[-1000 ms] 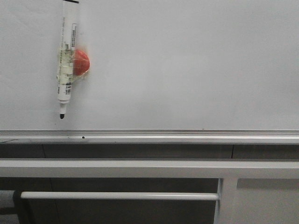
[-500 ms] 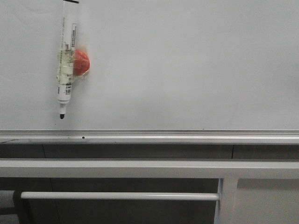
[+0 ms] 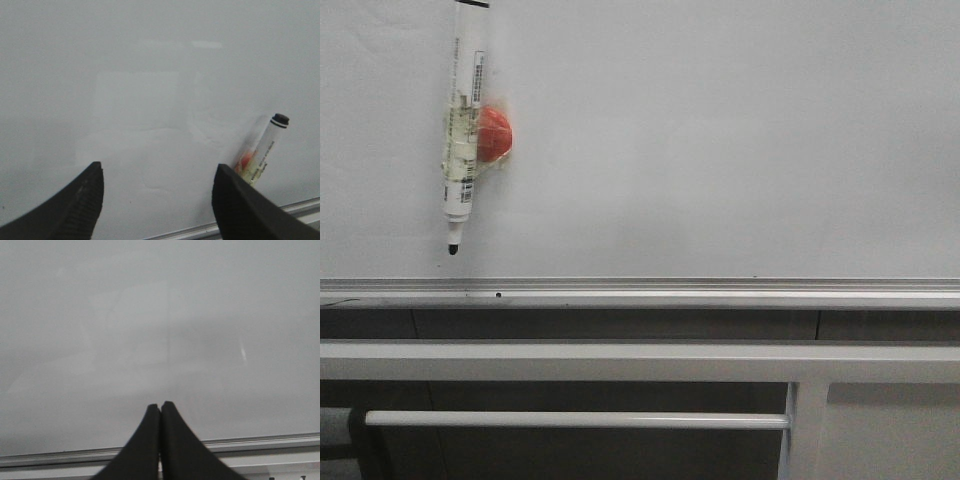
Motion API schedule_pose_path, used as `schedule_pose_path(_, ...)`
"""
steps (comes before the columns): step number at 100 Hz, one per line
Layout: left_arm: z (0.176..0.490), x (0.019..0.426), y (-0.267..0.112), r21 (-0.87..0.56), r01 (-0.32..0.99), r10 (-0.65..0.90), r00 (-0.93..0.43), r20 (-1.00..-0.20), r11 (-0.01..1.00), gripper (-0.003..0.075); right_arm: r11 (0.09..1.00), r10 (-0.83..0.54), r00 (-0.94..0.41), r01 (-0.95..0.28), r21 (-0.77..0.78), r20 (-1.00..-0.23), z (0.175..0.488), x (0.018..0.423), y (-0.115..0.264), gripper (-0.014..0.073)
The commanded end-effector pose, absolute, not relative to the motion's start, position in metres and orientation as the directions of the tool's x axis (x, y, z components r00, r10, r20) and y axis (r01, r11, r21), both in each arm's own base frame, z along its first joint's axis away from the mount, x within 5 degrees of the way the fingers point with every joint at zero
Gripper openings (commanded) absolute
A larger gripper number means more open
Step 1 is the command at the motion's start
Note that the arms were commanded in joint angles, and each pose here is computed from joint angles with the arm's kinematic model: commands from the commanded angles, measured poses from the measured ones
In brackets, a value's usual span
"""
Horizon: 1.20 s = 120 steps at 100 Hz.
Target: Write number 1 on whiteboard
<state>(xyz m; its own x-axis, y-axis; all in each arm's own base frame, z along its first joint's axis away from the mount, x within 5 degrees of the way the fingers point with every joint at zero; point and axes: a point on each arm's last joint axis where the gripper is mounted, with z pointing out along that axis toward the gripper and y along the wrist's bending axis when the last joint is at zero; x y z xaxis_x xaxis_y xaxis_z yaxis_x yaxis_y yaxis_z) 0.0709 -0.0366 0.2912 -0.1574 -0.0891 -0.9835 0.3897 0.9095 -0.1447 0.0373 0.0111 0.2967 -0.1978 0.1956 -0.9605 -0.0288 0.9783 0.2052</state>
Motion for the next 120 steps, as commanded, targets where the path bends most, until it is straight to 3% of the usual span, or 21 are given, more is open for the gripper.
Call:
schedule_pose_path(1, 0.295, 0.074, -0.037, -0.178, 0.393, -0.137, -0.130, -0.982, 0.902, 0.0442, 0.978, 0.201, -0.125, -0.033, 0.206, -0.972, 0.313, 0.039, 0.010, -0.0063)
schedule_pose_path(22, 0.281, 0.076, -0.039, -0.153, 0.415, -0.114, -0.118, -0.986, 0.897, 0.0442, 0.978, 0.200, -0.136, -0.034, 0.206, -0.970, 0.312, 0.039, 0.010, -0.0063)
schedule_pose_path(92, 0.275, 0.076, -0.039, -0.119, 0.417, -0.072, -0.127, -0.989, 0.901, 0.0441, 0.978, 0.200, -0.136, -0.034, 0.206, -0.970, 0.312, 0.039, 0.010, -0.0063)
schedule_pose_path(109, 0.263, 0.078, -0.031, -0.230, 0.307, -0.156, -0.247, -0.956, 0.924, 0.0442, 0.978, 0.200, -0.136, -0.034, 0.206, -0.970, 0.312, 0.039, 0.010, -0.0063)
schedule_pose_path(120, 0.268, 0.080, -0.027, -0.259, 0.273, -0.208, -0.200, -0.957, 0.927, 0.0442, 0.978, 0.200, -0.136, -0.034, 0.206, -0.970, 0.312, 0.039, 0.010, -0.0063)
